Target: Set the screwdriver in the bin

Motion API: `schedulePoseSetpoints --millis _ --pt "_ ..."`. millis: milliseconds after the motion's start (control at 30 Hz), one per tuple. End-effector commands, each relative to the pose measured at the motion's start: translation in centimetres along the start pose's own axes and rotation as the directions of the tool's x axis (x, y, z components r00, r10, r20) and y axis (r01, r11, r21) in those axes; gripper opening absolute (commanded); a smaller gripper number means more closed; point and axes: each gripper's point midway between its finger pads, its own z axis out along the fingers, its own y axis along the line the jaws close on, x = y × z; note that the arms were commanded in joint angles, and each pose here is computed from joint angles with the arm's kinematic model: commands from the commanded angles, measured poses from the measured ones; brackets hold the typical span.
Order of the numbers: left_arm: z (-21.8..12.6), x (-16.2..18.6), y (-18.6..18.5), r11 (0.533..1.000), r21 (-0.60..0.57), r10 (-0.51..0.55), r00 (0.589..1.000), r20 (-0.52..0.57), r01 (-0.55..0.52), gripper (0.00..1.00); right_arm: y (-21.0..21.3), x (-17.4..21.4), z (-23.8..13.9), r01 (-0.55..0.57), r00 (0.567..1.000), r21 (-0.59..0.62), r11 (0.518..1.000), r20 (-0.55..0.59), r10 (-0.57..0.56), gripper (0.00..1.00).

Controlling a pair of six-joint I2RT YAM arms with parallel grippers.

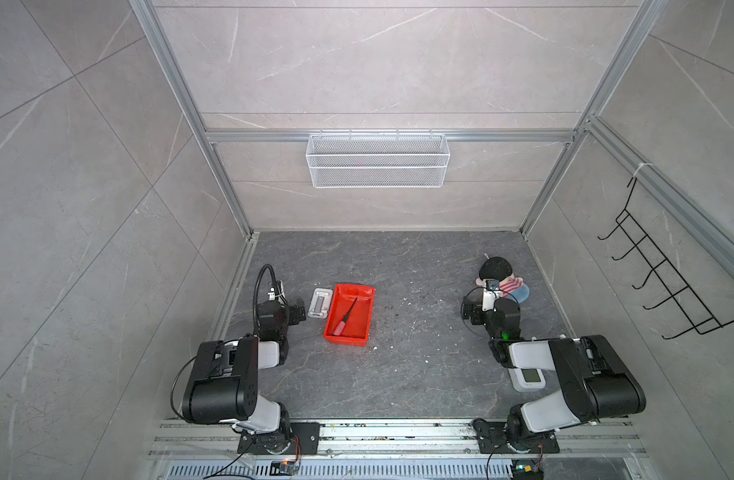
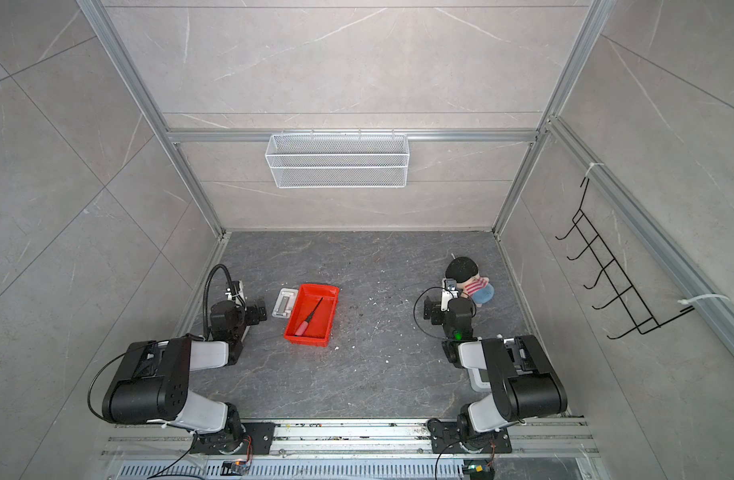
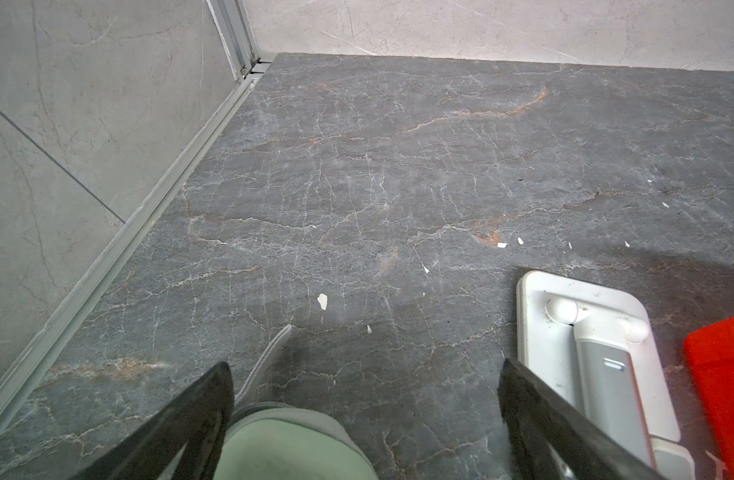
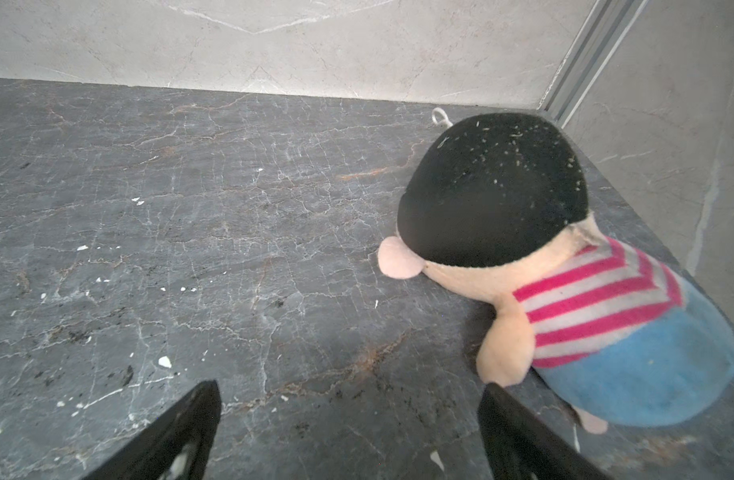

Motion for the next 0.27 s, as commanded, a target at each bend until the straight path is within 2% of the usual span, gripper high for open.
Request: schedulePoseSetpoints --millis 0,233 --pt "0.12 -1.15 -0.19 1.000 0.010 -0.017 0.999 0.037 0.016 1.00 0.17 -1.48 0.29 -0.022 0.999 -0.011 1.000 0.041 0.022 0.99" --pt "0.11 -1.18 -0.17 1.000 0.011 -0.016 0.999 0.038 0.016 1.00 0.16 -1.49 0.30 -0.022 0.999 -0.011 1.000 0.042 0.023 0.99"
